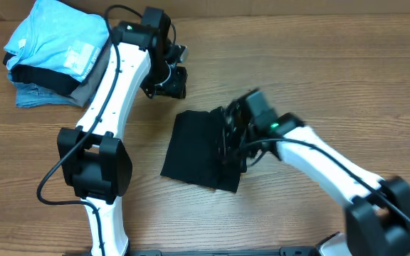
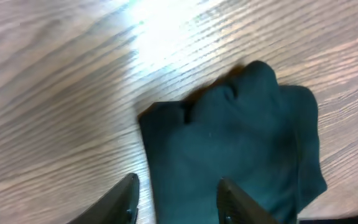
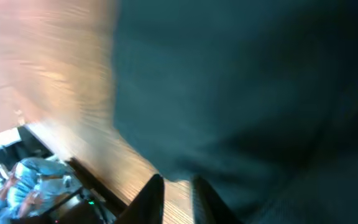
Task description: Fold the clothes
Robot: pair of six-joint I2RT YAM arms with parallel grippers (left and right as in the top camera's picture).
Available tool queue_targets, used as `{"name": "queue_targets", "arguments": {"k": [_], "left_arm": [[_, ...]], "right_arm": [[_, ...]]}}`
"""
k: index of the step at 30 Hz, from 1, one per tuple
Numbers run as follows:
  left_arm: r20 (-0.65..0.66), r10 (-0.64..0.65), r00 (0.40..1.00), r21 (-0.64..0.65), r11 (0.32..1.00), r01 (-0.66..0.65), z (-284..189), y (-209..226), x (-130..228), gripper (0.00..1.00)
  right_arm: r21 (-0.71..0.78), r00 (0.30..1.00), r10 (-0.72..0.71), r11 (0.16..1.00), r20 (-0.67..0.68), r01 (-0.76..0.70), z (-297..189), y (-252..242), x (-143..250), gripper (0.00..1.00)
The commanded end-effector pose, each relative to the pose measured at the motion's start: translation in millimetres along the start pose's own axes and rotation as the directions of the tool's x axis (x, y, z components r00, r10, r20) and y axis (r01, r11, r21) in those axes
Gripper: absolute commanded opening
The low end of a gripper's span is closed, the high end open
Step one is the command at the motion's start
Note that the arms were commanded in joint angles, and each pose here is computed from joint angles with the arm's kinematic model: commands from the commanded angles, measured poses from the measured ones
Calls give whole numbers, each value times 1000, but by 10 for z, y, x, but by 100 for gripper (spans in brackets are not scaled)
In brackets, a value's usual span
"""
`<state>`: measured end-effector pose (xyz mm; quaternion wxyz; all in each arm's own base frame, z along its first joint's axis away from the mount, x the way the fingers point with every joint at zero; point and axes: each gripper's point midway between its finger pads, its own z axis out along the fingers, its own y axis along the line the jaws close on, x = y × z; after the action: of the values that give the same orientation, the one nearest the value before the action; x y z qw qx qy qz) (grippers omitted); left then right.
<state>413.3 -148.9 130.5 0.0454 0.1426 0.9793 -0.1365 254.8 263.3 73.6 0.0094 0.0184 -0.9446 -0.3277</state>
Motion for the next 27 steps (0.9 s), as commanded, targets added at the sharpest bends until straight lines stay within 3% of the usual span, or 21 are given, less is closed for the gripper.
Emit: {"name": "queue_targets", "arguments": {"k": [1,5,10,15,20,27], "left_arm": [[-37,110,993,58,992,-108,182,-66,130,36],[-74,136,988,63,989,-132,312,-28,244,35],[-90,136,987,65,989,-130,319,-26,286,39],[-78,140,987,64,989,-135,322,-28,255,57],[-63,141,988,119,984,-133,320,-127,237,63],[-44,155,987,186,972,-144,381,-281,198,68]], "right_arm": [[91,961,252,966,-111,-243,334,-375,332,13],[204,870,485,864,-88,-461,439,-747,474,8],[289,812,583,776,8,-560,219,-1134,374,4],[359,894,435,822,107,-442,-124,-1493,-2,6],[435,919,321,811,227,-391,-595,-1707,-461,8],[245,969,234,938,81,-247,-1035,-1037,-556,16]]}}
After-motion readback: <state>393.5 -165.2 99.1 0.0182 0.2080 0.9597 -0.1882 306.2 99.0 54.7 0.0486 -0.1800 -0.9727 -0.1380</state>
